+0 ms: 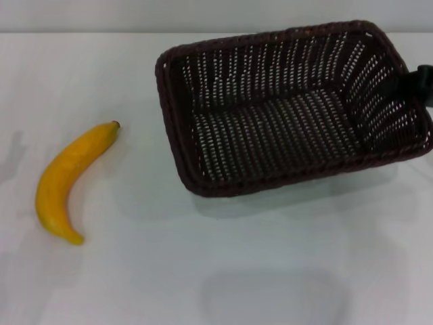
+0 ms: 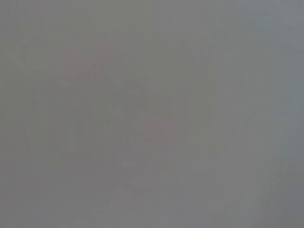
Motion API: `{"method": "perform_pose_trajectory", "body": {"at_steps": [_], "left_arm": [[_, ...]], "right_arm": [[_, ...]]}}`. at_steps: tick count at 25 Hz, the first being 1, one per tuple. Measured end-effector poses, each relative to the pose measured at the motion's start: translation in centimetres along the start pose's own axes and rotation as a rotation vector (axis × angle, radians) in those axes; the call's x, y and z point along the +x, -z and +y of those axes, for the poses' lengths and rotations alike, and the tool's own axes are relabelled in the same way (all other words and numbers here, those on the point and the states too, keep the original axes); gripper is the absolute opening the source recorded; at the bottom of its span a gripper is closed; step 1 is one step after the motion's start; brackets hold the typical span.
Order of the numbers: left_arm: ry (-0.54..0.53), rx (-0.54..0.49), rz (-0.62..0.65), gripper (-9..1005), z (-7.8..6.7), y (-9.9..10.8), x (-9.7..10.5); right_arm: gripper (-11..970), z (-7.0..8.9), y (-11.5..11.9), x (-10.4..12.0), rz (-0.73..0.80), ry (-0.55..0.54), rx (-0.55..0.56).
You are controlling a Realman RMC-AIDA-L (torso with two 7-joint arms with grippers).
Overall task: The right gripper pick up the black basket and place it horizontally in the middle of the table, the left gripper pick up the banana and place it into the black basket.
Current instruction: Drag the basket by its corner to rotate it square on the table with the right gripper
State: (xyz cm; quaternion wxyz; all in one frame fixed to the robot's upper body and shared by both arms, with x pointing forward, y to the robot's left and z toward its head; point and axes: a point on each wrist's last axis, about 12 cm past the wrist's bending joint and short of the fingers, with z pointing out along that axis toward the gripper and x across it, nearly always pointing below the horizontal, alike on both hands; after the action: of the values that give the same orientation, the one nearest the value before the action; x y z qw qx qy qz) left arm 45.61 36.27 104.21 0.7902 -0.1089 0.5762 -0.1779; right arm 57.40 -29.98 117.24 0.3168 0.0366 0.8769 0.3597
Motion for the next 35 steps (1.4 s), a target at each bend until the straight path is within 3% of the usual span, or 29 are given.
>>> {"method": "perform_pose_trajectory", "body": {"at_steps": [22, 35], "left_arm": [[-0.01, -0.024, 0.001, 867, 0.7, 0.5, -0.4], [-0.01, -0.016, 0.0, 867, 0.6, 0.5, -0.4]], "right_arm": [[163, 1.3, -4.5, 4.0, 0.01, -0.004, -0.06], [162, 1.9, -5.7, 4.7, -0.011, 0.01, -0.09]]}}
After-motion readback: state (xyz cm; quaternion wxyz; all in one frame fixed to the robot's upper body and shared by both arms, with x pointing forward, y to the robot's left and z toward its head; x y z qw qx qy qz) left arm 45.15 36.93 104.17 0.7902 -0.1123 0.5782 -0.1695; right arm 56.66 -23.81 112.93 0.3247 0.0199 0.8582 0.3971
